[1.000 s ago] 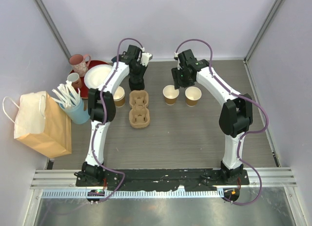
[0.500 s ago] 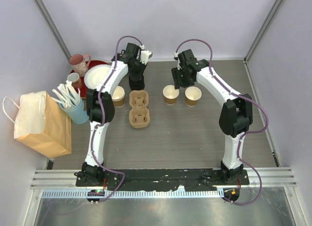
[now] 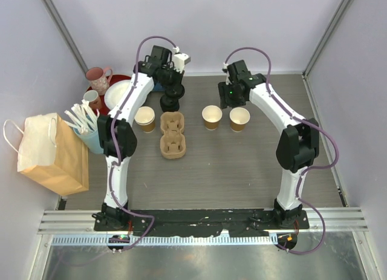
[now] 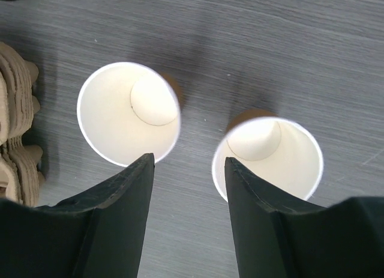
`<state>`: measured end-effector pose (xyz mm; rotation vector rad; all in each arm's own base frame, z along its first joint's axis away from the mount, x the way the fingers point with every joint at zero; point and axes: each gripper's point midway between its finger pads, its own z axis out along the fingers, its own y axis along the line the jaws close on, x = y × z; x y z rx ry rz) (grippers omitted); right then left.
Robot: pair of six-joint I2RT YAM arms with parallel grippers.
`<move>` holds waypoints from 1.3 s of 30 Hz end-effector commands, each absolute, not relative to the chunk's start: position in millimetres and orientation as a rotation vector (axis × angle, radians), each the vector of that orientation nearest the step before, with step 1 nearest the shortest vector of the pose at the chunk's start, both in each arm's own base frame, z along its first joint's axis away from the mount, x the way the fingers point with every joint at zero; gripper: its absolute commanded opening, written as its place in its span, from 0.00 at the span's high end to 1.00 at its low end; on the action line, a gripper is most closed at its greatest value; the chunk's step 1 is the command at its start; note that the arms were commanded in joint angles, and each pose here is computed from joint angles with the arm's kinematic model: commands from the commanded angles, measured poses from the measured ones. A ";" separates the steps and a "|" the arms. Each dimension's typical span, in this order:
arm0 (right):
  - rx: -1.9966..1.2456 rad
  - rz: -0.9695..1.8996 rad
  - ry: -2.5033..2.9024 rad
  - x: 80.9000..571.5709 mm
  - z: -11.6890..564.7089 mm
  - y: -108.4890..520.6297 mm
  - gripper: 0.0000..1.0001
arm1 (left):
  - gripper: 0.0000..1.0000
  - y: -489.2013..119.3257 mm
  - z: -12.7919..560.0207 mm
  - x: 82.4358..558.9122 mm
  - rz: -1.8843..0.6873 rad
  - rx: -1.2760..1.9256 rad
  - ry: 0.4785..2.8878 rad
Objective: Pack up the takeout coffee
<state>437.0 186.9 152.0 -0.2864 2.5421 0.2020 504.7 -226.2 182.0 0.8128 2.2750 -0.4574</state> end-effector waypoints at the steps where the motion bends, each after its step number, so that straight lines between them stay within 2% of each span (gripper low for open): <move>1: -0.133 0.297 2.374 445.4 214.3 161.9 0.44 | 1.00 -278.5 235.9 454.8 -0.609 0.956 2.131; 6: -0.079 0.330 2.336 439.4 227.9 142.5 0.44 | 1.00 -323.4 230.1 416.3 -0.650 1.113 2.096; 13: -0.025 0.324 2.341 431.9 223.0 116.3 0.44 | 1.00 -365.0 197.2 394.0 -0.605 1.273 2.085; 24: 0.000 0.293 2.345 420.8 219.4 92.4 0.44 | 1.00 -378.6 158.1 410.7 -0.514 1.305 2.138; 39: -0.001 0.305 2.353 417.0 215.7 89.1 0.44 | 1.00 -384.4 157.9 410.3 -0.546 1.291 2.141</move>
